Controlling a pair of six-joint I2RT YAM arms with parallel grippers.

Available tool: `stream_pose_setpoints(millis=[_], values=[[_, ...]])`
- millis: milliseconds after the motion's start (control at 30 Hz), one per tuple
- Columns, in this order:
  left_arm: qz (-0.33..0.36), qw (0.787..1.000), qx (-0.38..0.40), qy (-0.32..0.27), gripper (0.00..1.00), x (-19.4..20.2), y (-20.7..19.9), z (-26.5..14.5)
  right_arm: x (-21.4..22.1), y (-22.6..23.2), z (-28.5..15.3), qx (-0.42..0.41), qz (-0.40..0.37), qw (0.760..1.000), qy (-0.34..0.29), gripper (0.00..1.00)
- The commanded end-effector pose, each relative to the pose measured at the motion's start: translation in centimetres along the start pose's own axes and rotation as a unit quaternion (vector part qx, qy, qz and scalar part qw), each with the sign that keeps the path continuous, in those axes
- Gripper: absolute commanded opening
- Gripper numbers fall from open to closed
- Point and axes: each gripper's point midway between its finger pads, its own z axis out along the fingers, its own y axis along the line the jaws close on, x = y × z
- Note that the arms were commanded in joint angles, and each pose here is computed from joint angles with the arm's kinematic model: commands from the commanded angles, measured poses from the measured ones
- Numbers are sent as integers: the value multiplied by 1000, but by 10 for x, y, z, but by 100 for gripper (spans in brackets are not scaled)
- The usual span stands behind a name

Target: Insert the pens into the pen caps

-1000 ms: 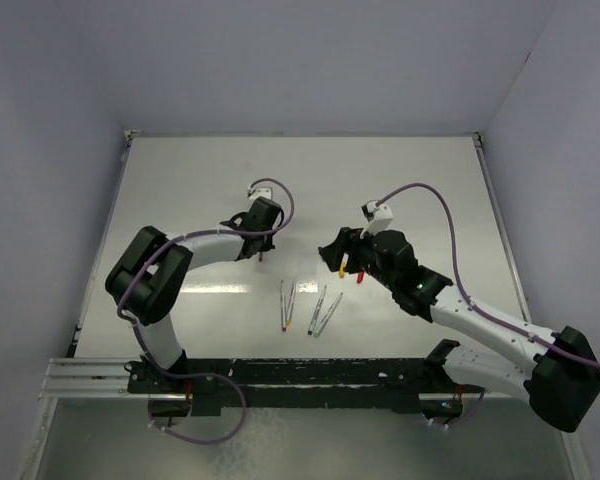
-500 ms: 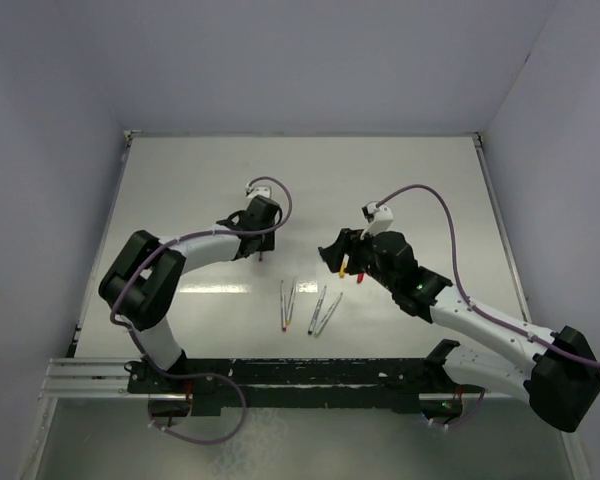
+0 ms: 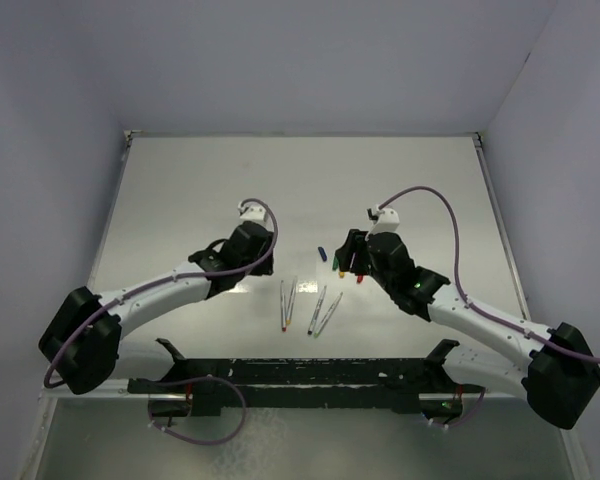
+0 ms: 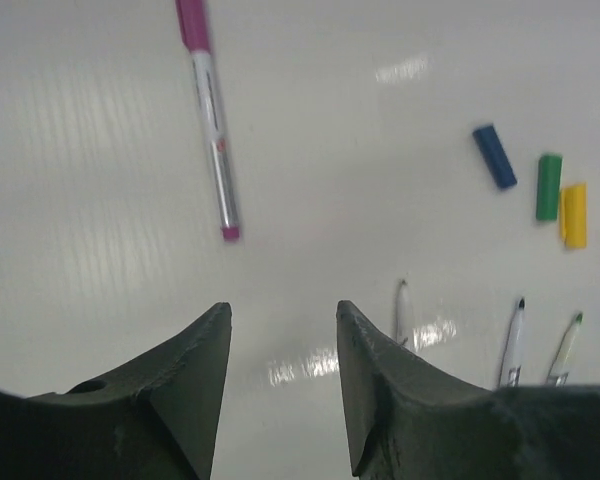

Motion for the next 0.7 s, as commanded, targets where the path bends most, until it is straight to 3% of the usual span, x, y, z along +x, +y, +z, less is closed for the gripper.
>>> stream_pose_setpoints(millis=[0,333,667], values=[[9,998,12,64,50,60,-13,-19,-14,-12,-1,41,17,999,-24,55],[20,995,47,86,53,91,-47,-30,-4,-22,-7,48,38,998,-26,50],[42,994,29,100,52,109,-57,-18,-6,-29,-16,52,43,997,-37,50]])
